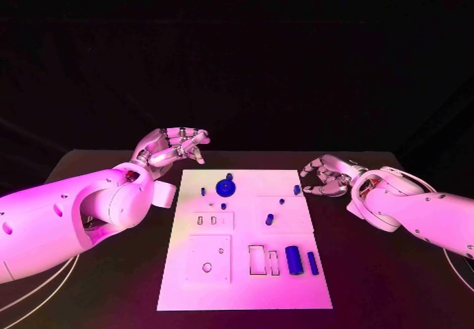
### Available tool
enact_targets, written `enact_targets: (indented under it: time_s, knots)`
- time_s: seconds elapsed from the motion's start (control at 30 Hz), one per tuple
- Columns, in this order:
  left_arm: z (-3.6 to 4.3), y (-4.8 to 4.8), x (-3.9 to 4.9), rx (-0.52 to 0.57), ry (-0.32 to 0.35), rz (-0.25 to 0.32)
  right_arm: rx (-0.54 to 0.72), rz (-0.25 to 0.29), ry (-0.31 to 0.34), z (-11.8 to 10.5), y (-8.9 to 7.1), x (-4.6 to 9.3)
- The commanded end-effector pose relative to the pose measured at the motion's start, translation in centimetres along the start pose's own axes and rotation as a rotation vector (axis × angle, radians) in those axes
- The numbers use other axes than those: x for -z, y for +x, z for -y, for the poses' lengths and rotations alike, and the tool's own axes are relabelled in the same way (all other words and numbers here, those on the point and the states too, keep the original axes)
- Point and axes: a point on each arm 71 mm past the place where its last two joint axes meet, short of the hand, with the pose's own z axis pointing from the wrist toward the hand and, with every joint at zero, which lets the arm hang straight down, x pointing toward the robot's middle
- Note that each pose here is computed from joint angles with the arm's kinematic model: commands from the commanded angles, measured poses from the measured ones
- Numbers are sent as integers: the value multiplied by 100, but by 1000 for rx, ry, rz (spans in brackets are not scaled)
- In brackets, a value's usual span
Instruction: Assemble the parts on the task board
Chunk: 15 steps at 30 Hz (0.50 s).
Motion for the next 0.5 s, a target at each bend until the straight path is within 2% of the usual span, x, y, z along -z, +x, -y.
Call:
enact_targets:
  time_s: [0.03,0.5]
  knots:
    - [14,25,-8,13,14,-18,6,-14,-12,-18,47,-25]
    - [11,0,-4,8,12,-11,-6,-65,-11,-64,235,-60]
